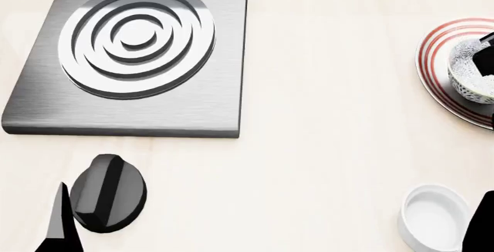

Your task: Pick the akita bowl next to the ramekin and place it on the plate.

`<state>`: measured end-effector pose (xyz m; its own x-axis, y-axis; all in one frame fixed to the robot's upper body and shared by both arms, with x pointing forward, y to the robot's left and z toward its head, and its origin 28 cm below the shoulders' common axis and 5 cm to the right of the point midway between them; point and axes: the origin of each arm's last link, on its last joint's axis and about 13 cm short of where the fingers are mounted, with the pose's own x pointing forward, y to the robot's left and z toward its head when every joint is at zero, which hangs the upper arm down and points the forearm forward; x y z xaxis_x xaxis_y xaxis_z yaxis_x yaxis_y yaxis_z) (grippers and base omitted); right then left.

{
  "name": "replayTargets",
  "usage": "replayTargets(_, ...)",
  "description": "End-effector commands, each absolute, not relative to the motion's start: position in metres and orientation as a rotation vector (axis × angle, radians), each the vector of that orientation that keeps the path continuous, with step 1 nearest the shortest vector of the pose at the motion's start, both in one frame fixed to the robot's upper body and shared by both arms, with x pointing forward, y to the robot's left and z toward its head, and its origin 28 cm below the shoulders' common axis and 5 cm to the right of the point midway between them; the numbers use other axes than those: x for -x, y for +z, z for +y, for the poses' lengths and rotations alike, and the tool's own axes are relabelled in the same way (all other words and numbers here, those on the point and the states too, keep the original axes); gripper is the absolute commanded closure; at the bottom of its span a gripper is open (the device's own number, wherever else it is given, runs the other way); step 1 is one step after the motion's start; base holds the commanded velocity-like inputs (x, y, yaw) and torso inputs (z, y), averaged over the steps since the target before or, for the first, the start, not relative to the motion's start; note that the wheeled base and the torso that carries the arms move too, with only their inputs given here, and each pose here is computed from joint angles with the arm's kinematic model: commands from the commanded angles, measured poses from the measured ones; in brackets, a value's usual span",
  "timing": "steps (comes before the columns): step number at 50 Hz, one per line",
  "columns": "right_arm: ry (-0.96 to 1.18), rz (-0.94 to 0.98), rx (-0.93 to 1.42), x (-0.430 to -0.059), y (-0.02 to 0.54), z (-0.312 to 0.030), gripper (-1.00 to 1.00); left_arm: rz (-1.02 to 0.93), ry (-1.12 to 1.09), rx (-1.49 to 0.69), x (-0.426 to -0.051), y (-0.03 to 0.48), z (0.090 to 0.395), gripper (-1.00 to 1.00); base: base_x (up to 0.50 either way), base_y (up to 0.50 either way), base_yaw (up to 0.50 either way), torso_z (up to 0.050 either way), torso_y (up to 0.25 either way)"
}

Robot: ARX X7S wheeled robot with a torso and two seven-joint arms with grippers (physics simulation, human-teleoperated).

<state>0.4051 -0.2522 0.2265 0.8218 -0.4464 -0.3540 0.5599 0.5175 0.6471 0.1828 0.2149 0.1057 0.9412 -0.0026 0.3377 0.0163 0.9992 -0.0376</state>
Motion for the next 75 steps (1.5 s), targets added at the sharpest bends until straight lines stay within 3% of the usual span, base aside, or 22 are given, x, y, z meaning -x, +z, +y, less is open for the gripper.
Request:
replayTargets(1,-0.589,0.136,-0.819,-0.406,0.23,-0.252,-1.0,-0.344,-0.01,0.039,-0.183,0.105,0.215,-1.0,0.0,0.0,0.0,0.0,0.0)
replayTargets(28,-0.454,-0.011,-0.477,-0.415,0.255,-0.234,-1.0,-0.341,-0.009,0.039,-0.183,0.104,0.215,-1.0,0.0,0.0,0.0,0.0,0.0)
replayTargets(48,-0.364,-0.098,-0.292,-0.375,0.243,-0.2,-1.0,-0.339,-0.009,0.04,-0.184,0.104,0.215,-1.0,0.0,0.0,0.0,0.0,0.0)
replayTargets(75,-0.267,-0.159,-0.178,-0.325,0.178,-0.167,-1.0,-0.34,-0.014,0.039,-0.183,0.103,0.215,-1.0,0.0,0.0,0.0,0.0,0.0)
